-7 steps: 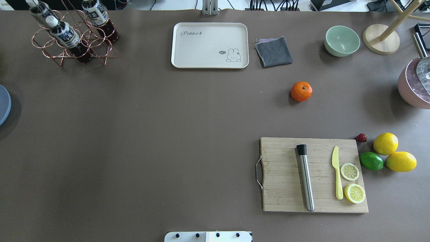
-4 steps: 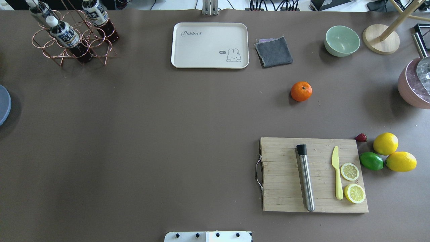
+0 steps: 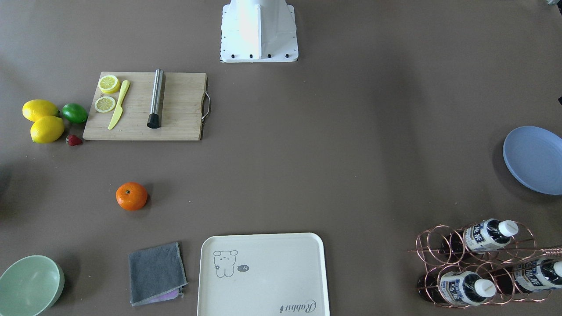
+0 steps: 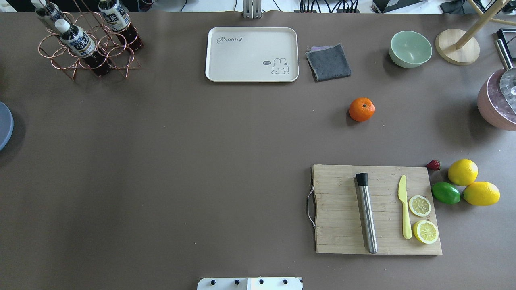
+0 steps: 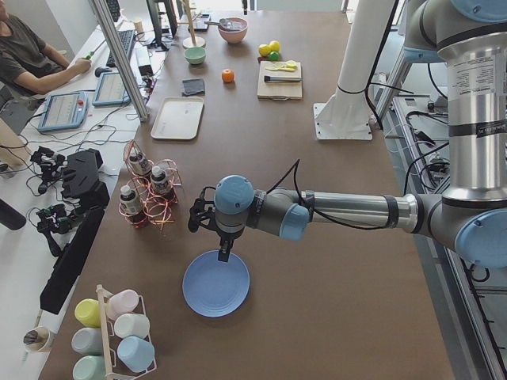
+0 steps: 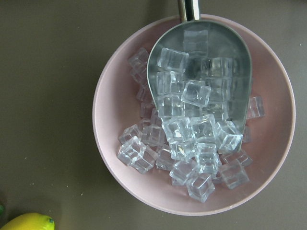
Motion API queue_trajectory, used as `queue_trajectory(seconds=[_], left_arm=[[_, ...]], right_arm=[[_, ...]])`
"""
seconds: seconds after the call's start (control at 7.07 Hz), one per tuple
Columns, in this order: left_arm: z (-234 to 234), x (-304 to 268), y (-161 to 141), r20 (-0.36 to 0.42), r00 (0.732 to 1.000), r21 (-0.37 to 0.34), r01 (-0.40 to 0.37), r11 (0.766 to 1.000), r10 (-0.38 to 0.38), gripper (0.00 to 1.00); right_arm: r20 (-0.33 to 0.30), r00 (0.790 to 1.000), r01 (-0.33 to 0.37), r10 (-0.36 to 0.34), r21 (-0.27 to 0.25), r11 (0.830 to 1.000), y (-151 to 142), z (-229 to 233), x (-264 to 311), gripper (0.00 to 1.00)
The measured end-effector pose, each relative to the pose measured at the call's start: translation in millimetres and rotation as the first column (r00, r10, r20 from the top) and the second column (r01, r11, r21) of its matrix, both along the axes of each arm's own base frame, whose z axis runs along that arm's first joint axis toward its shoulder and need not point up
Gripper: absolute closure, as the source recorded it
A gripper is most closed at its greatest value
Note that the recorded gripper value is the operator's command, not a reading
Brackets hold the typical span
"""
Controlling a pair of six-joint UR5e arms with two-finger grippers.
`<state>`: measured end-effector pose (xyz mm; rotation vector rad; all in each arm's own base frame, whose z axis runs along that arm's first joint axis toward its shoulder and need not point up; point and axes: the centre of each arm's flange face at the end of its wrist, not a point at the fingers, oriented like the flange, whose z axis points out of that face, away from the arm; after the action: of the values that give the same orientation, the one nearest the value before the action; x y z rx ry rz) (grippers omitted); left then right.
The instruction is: Pick orange to plate
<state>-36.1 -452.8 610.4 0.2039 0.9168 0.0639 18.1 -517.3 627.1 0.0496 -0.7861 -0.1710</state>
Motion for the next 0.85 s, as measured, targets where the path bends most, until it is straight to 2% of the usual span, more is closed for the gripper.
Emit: queue_trajectory(seconds=[0.28, 0.57, 0.71, 0.85], left_arm=[[45, 12, -31, 0.026, 0.999, -0.001, -0.021, 1.000, 0.021, 0.03], [94, 36, -67, 0.122, 0.991, 0.004, -0.047, 0.999, 0.046, 0.03], [114, 41, -76, 0.154, 0.987, 0.000, -0.050, 0.999, 0.049, 0.03], [129, 42, -81, 0.178, 0.983, -0.008, -0.049, 0.999, 0.049, 0.03]], right_arm=[[0.002, 1.000, 0.017, -0.017, 0.015, 1.000, -1, -1, -8, 0.00], [0.007, 0.999, 0.034, -0.035, 0.089, 0.995, 10, 7, -17, 0.00], [0.014, 0.999, 0.040, -0.042, 0.129, 0.991, 15, 9, -20, 0.00], [0.018, 0.999, 0.044, -0.047, 0.143, 0.989, 19, 12, -22, 0.00]])
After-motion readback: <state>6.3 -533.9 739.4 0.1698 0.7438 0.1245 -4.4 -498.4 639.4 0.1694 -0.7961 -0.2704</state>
